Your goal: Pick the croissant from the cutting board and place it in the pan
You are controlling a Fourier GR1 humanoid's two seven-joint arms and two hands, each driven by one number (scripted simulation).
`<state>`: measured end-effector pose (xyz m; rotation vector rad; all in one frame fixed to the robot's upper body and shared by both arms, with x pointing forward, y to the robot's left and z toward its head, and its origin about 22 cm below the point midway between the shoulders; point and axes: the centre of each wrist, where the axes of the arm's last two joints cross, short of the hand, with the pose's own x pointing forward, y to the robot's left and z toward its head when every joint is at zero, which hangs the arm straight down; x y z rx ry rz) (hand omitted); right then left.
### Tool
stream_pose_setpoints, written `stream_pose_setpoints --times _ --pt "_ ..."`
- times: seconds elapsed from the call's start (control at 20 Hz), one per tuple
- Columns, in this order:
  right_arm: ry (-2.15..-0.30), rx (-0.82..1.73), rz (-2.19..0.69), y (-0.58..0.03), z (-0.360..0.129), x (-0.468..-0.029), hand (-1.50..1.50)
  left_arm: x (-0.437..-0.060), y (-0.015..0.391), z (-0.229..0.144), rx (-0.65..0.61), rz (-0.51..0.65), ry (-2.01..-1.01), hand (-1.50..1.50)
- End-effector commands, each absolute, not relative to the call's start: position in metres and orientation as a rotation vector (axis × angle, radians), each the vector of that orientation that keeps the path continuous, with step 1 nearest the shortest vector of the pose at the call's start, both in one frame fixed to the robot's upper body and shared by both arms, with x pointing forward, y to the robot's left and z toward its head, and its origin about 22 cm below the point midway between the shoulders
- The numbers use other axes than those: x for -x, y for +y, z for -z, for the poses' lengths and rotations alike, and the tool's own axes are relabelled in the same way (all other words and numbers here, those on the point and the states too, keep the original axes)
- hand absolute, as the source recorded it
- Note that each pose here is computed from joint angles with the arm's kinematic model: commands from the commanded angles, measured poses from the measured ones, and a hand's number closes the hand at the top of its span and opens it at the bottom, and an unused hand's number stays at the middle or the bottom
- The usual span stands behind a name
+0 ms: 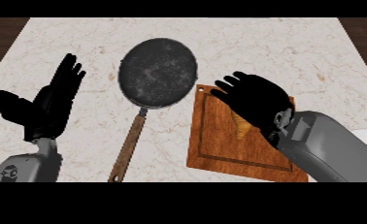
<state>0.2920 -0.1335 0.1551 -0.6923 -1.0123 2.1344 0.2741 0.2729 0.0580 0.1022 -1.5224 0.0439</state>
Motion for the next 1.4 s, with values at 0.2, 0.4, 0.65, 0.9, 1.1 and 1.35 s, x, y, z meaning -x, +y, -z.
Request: stream_pose_setpoints --times 0.2,0.4,0.65,0.9,1.1,1.35 --pt "-0.923 0.762 -2.133 -0.127 -0.129 -0.307 -1.5 -0.273 0.284 -0.078 -0.102 -0.031 -1.524 0.0" --pt "-0.881 0.779 -2.138 -0.13 -0.12 -0.313 -1.5 -0.271 0.262 -0.065 -0.089 -0.026 -1.519 0.0" --pt "-0.919 0.749 -2.113 -0.109 -0.118 -0.313 -1.5 -0.27 0.271 -0.057 -0.107 -0.038 -1.505 0.0" --pt "-0.847 0.779 -2.14 -0.127 -0.091 -0.318 -1.5 -0.287 0.275 -0.05 -0.118 -0.041 -1.528 0.0" --pt "-0.846 0.756 -2.133 -0.126 -0.085 -0.33 -1.5 -0.273 0.285 -0.058 -0.104 -0.006 -1.52 0.0" --pt "-0.901 0.733 -2.103 -0.125 -0.072 -0.333 -1.5 -0.285 0.265 -0.05 -0.101 -0.043 -1.525 0.0"
